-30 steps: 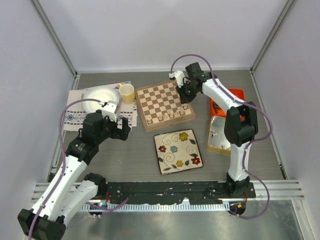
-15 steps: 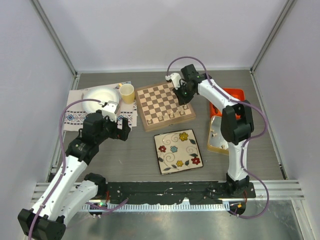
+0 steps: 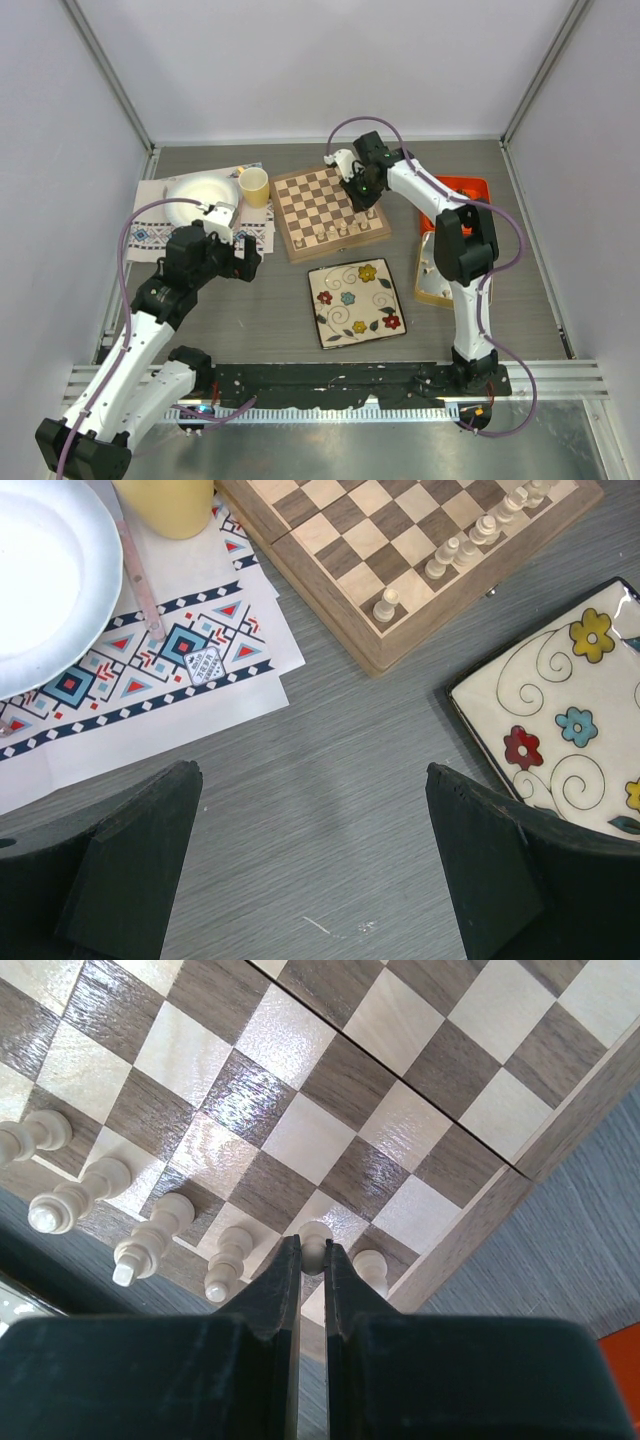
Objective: Set up the chess pieces on the board
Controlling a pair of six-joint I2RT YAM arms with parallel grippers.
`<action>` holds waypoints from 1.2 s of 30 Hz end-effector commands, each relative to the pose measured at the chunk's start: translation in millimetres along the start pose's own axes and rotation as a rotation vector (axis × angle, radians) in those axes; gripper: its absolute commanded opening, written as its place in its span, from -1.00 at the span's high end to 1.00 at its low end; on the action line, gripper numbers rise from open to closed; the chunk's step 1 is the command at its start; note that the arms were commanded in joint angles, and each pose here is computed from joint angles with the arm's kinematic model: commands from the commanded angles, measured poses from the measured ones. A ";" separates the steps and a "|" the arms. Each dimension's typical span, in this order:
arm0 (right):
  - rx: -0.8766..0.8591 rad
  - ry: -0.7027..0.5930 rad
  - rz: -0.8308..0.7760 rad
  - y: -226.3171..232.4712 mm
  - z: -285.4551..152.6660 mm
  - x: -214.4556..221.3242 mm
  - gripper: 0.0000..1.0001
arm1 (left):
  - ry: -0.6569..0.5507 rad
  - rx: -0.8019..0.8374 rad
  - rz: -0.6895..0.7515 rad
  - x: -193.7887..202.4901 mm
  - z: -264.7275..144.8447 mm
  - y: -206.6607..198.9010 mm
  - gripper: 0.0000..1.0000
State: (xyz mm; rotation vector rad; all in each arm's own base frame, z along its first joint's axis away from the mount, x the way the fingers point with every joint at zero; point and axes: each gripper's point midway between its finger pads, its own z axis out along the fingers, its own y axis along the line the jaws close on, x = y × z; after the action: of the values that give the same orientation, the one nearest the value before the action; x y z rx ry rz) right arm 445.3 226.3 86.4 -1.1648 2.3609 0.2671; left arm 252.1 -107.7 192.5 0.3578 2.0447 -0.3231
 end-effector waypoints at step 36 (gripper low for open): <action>0.020 0.029 -0.018 -0.1 11.4 -0.5 0.60 | -0.059 -0.011 0.019 -12.9 -0.9 2.9 -0.99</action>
State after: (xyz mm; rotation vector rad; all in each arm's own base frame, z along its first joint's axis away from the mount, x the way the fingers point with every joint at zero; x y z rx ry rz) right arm 442.6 223.2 65.6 -1.1852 2.4115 0.2260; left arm 251.8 -107.6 192.6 0.3580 2.0434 -0.3230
